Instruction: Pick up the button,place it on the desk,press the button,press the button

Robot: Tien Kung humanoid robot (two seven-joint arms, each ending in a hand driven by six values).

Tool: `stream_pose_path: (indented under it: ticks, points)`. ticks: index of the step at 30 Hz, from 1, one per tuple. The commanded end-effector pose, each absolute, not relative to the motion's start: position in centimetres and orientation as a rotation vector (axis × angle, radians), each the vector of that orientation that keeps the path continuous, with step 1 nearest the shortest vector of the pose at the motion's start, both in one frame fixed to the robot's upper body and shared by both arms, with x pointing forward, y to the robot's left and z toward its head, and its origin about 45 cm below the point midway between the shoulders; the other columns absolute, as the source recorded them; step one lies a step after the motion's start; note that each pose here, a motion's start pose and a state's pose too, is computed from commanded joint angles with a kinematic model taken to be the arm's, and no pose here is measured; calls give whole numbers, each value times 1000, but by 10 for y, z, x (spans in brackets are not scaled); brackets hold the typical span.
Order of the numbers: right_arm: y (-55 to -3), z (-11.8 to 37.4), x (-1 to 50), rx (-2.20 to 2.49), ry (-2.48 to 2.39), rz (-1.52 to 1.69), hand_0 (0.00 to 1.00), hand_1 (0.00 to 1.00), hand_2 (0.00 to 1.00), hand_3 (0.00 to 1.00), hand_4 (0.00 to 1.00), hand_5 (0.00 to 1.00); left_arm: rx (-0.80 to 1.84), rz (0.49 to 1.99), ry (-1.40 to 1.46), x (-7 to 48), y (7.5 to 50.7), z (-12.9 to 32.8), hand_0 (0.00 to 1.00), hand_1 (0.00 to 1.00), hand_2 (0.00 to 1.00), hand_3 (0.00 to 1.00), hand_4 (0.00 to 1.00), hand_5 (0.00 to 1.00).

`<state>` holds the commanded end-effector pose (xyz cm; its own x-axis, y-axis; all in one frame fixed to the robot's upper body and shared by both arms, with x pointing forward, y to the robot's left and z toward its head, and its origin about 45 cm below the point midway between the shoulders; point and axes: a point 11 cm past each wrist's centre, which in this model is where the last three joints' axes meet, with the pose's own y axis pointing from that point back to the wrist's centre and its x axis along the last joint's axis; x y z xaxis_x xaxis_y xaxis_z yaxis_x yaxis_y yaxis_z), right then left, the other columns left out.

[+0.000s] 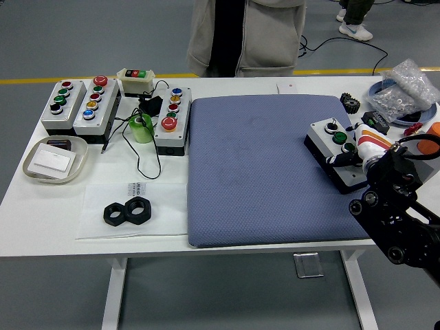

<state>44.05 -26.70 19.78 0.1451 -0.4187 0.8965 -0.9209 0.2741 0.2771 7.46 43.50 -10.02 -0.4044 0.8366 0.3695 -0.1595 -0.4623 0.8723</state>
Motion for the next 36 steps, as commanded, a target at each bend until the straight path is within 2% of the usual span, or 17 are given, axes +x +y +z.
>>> stream_pose_path:
  ticks: [4, 5, 14, 22, 23, 28, 29, 36]
  points:
    - [-265, 199, 441, 1335, -1422, 616, 330, 361, 434, 663, 851, 146, 1119, 1929, 1028, 75, 435, -100, 746, 826, 863, 826, 629, 998]
    - [-264, 200, 440, 1346, -1408, 634, 357, 358, 424, 649, 841, 163, 1119, 1929, 1028, 75, 435, -100, 747, 826, 863, 827, 628, 998]
    - [-256, 212, 433, 1458, -1281, 791, 351, 360, 421, 646, 825, 172, 1114, 1933, 1027, 75, 436, -100, 748, 826, 863, 827, 629, 998]
    - [-230, 229, 412, 1674, -1073, 1027, 354, 363, 421, 647, 807, 165, 1120, 1930, 1029, 74, 435, -100, 748, 826, 862, 827, 629, 998]
    - [-227, 231, 410, 1703, -1037, 1069, 386, 380, 421, 649, 811, 144, 1121, 1929, 1030, 74, 435, -100, 752, 826, 863, 827, 629, 998]
    - [-213, 236, 398, 1818, -872, 1255, 386, 380, 421, 649, 811, 144, 1128, 1926, 1033, 71, 435, -101, 752, 826, 863, 827, 629, 998]
    - [-209, 236, 396, 1825, -825, 1307, 447, 390, 422, 651, 816, 97, 1130, 1925, 1035, 70, 435, -101, 755, 826, 862, 827, 629, 998]
    - [-193, 234, 389, 1901, -643, 1474, 459, 401, 430, 667, 832, 89, 1141, 1916, 1037, 68, 434, -102, 757, 827, 863, 827, 629, 998]
